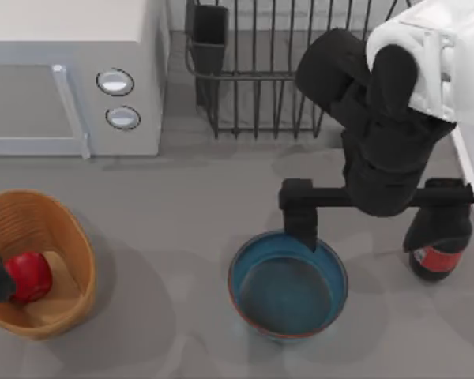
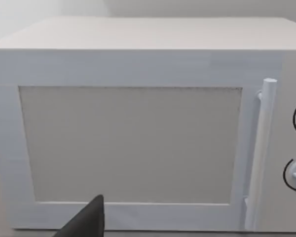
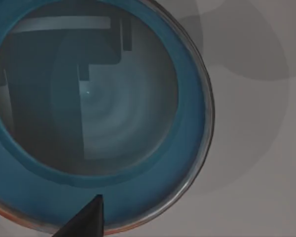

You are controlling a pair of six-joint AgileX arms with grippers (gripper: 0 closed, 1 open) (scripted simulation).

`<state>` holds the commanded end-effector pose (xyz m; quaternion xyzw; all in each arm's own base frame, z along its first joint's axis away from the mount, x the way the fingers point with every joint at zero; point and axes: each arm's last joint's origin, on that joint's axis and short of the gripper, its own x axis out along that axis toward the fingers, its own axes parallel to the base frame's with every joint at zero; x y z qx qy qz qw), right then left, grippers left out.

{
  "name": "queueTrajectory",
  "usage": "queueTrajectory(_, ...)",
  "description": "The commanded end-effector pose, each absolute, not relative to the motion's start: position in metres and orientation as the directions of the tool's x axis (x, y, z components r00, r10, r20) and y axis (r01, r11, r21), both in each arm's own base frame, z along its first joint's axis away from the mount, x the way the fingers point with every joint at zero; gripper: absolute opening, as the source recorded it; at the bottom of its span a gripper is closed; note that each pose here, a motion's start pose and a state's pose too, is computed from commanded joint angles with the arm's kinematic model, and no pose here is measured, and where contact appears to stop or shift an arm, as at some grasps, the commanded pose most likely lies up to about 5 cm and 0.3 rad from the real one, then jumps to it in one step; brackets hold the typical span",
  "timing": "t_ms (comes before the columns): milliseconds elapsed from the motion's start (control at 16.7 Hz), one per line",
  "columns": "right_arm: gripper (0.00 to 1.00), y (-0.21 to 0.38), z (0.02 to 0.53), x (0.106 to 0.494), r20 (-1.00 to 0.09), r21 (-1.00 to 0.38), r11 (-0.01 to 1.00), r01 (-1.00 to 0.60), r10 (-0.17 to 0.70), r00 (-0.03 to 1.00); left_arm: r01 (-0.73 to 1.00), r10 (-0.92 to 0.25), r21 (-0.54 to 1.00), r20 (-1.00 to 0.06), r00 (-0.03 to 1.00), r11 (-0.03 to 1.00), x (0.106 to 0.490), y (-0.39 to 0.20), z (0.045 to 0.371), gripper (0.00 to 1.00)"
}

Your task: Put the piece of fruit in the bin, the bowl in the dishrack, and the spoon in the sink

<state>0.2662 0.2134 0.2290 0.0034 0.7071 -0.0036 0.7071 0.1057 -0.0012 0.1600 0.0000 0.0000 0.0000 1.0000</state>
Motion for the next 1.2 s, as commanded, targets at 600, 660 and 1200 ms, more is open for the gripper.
queueTrajectory(600, 1.0, 0.227, 0.185, 0.262, -1.0, 0.001, 1.0, 0.006, 0.001, -0.002, 0.0, 0.0, 0.0, 0.0, 1.0, 1.0, 0.106, -0.001, 0.16, 1.0)
queueTrajectory(660, 1.0, 0.229, 0.173, 0.261, -1.0, 0.002, 1.0, 0.005, 0.002, -0.003, 0.0, 0.0, 0.0, 0.0, 1.0, 1.0, 0.106, -0.001, 0.16, 1.0)
queueTrajectory(1200, 1.0, 0.213, 0.129, 0.266, -1.0, 0.0, 1.0, 0.01, 0.0, 0.0, 0.0, 0.0, 0.0, 0.0, 1.0, 1.0, 0.106, -0.001, 0.16, 1.0)
